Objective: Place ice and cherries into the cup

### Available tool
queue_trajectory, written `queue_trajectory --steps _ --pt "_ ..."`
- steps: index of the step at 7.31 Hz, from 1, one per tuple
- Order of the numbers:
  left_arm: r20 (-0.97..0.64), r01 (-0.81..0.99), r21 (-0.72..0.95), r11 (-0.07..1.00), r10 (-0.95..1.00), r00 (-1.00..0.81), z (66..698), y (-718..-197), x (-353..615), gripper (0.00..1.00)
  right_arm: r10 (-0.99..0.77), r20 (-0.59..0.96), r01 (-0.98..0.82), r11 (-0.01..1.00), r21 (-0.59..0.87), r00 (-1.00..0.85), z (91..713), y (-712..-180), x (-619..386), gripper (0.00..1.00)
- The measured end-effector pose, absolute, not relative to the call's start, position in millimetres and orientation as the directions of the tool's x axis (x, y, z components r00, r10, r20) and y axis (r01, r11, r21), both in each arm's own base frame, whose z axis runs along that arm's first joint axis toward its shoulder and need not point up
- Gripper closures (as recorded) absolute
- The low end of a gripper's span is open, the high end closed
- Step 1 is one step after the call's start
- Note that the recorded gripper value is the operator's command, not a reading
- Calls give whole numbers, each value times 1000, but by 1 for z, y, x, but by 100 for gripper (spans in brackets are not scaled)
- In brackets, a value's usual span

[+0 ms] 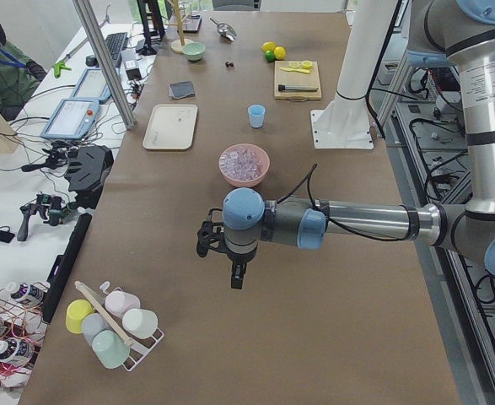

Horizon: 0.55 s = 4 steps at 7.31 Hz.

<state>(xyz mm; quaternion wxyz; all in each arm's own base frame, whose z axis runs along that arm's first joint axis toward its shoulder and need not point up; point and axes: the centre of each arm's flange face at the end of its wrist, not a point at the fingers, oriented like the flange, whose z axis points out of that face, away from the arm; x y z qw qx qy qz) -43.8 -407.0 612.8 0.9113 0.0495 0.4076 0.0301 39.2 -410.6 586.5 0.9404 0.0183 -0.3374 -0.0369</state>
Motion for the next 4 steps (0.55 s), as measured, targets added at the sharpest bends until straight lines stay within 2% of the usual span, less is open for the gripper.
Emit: queue_trajectory --steps 4 --pt "-740 -14 117 993 97 666 612 -408 -44 1 -86 672 64 996 57 735 582 -408 32 0"
